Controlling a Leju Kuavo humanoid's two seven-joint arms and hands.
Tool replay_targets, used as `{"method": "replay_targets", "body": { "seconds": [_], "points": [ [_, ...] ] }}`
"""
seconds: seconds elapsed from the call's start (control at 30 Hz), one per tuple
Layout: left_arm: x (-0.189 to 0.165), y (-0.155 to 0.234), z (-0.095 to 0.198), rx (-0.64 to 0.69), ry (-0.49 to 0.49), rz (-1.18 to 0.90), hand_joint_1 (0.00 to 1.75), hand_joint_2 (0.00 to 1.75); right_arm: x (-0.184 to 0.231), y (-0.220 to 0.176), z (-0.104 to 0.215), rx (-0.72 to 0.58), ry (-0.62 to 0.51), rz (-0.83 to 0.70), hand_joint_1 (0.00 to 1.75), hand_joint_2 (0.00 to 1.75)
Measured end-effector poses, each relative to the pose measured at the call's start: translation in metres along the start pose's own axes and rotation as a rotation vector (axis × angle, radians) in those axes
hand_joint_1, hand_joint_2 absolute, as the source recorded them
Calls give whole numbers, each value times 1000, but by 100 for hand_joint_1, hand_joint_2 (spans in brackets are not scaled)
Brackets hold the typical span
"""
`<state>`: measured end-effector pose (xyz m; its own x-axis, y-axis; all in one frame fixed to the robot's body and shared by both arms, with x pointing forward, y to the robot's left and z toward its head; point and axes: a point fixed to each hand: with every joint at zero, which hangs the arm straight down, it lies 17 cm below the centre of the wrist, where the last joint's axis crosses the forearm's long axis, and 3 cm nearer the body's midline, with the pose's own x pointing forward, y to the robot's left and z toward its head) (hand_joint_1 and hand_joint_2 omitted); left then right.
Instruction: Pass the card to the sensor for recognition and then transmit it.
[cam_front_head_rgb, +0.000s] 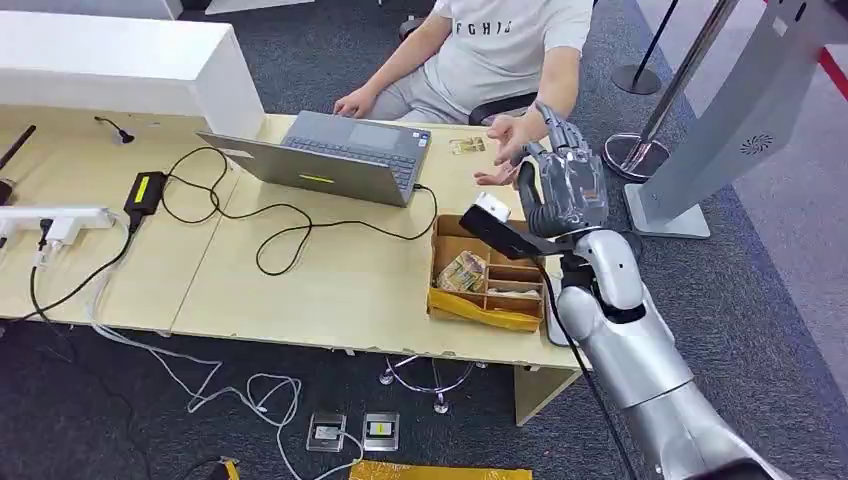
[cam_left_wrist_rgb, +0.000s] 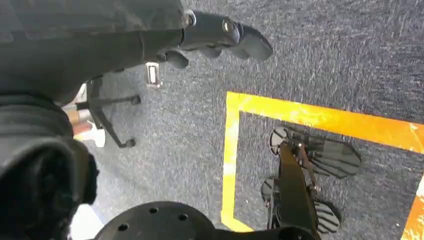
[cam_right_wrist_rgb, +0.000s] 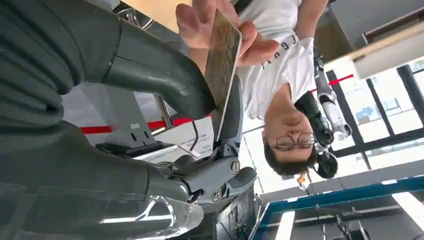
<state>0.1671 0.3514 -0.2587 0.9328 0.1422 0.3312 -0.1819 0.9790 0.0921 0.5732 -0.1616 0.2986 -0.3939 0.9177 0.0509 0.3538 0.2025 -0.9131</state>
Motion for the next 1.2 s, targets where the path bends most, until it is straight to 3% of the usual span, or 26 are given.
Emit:
{"method": "replay_targets", "body": {
  "seconds": [0.53,0.57,0.6,0.63,0.67,0.7,0.8,0.83,1.2],
  "points": [
    [14,-12,0,-25,-22,-32,0,0,-25,26,-2,57,41,20,175,175],
    [14,-12,0,-26,-23,-32,0,0,-26,26,-2,57,41,19,45,175],
    [15,-13,0,-27,-24,-31,0,0,-27,28,-3,59,45,19,0,175],
    [15,-13,0,-27,-24,-31,0,0,-28,29,-4,59,44,18,0,175],
    [16,-14,0,-28,-25,-31,0,0,-29,30,-5,57,46,16,0,0],
    [17,-14,0,-27,-26,-31,0,0,-31,30,-5,53,50,15,0,175],
    [17,-14,0,-26,-26,-30,0,0,-31,29,-7,25,39,-4,0,175],
    [18,-14,0,-25,-27,-30,0,0,-29,28,-8,15,33,-6,0,0],
    [22,-16,0,-27,-33,-36,0,0,-32,46,-7,57,53,-2,0,0]
  ]
}}
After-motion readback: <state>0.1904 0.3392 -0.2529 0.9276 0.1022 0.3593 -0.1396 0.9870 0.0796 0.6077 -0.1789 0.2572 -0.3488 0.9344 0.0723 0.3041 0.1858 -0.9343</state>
